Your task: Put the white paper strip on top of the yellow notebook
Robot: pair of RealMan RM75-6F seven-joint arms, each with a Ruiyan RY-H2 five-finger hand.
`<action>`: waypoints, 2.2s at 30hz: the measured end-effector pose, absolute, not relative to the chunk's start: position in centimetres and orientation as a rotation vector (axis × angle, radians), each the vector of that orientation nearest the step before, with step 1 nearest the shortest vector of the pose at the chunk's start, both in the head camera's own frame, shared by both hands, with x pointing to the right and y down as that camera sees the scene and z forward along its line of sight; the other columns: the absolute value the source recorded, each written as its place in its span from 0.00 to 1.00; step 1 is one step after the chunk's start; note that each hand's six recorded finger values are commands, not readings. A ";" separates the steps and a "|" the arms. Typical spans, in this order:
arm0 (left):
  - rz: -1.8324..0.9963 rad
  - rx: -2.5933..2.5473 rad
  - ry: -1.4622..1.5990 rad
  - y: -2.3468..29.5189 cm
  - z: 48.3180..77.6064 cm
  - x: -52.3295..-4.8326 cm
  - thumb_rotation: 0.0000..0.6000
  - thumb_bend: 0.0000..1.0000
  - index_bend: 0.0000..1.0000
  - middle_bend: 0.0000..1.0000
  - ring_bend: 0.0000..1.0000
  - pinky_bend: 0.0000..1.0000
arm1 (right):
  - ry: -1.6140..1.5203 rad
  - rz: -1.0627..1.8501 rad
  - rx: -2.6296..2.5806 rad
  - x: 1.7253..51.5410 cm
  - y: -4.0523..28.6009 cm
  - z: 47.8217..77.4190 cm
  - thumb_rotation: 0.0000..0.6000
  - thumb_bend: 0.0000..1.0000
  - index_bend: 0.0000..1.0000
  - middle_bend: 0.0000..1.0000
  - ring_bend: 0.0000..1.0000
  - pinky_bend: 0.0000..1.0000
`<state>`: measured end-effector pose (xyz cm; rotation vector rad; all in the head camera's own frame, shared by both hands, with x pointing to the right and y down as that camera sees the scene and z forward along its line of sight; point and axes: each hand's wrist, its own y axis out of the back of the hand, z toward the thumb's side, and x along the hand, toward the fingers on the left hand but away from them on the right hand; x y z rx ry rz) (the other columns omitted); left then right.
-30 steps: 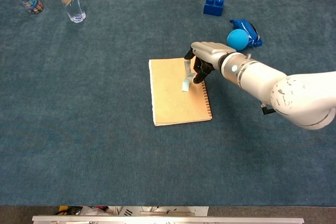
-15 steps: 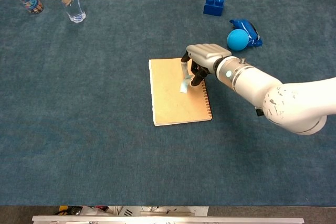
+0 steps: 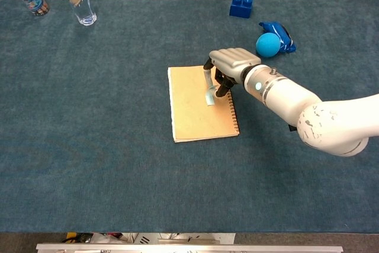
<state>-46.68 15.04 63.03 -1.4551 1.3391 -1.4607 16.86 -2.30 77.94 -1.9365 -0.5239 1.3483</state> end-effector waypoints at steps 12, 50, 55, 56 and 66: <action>-1.459 -1.453 1.338 15.1 62.9 -46.6 1.00 0.26 0.17 0.31 0.28 0.23 | -0.528 1.326 -1.942 16.8 -2.2 77.7 1.00 0.19 0.51 0.94 1.00 1.00; -1.454 -1.459 1.333 15.2 62.9 -46.5 1.00 0.26 0.17 0.31 0.28 0.23 | -0.380 1.351 -2.051 19.2 0.6 76.3 0.98 0.71 0.39 0.97 1.00 1.00; -1.459 -1.456 1.338 15.4 62.9 -46.6 1.00 0.26 0.17 0.31 0.28 0.23 | -0.346 1.366 -2.053 19.3 1.1 76.7 0.98 0.71 0.39 0.97 1.00 1.00; -1.460 -1.455 1.339 15.4 62.9 -46.7 1.00 0.26 0.17 0.31 0.28 0.23 | -0.338 1.369 -2.050 19.3 1.3 76.8 0.98 0.71 0.39 0.97 1.00 1.00; -1.449 -1.458 1.339 15.3 62.9 -46.6 1.00 0.26 0.17 0.31 0.28 0.23 | -0.322 1.389 -2.039 19.6 1.7 77.1 0.98 0.71 0.39 0.97 1.00 1.00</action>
